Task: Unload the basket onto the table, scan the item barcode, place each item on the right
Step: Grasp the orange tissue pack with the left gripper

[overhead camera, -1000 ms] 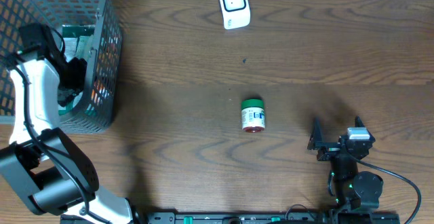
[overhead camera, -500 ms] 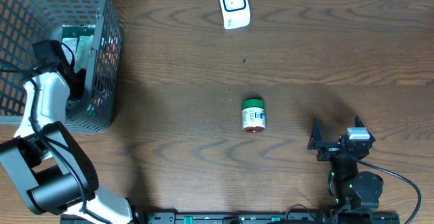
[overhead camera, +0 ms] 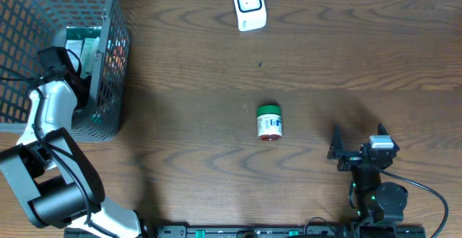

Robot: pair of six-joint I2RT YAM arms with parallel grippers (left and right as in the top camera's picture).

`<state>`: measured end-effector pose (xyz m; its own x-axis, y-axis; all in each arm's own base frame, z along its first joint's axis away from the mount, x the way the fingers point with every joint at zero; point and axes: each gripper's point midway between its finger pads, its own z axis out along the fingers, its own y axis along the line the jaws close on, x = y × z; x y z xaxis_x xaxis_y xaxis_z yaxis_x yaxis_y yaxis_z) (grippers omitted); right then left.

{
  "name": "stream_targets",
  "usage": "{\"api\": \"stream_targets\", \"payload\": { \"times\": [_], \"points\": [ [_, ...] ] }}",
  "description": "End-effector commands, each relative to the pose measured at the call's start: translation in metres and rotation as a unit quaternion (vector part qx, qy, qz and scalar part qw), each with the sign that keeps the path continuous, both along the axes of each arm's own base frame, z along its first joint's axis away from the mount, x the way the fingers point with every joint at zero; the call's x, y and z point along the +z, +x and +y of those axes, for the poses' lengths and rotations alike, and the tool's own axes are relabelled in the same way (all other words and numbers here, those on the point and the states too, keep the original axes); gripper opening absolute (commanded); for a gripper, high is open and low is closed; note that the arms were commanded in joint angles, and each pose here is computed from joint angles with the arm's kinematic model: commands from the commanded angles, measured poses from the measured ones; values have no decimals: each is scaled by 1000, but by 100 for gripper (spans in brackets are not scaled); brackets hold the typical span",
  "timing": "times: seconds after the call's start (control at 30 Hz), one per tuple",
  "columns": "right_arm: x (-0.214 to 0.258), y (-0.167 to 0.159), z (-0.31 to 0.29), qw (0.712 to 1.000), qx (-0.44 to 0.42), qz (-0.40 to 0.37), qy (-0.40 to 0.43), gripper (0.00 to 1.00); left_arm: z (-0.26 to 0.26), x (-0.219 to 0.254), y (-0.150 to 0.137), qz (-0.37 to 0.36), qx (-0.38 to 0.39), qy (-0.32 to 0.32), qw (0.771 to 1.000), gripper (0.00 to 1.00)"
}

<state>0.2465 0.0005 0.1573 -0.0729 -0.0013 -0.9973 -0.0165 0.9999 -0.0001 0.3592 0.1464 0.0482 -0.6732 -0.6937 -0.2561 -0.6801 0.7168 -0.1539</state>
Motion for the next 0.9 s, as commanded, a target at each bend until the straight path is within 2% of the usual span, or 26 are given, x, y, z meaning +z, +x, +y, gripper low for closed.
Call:
{"api": "stream_targets", "payload": {
  "times": [0.0,0.87],
  "points": [
    [0,0,2,1000,4,0,3,99,-2,-10,-5,13,0,-5,1000,75],
    [0,0,2,1000,4,0,3,99,-7,-31,-16,19,0,-8,1000,74]
  ]
}}
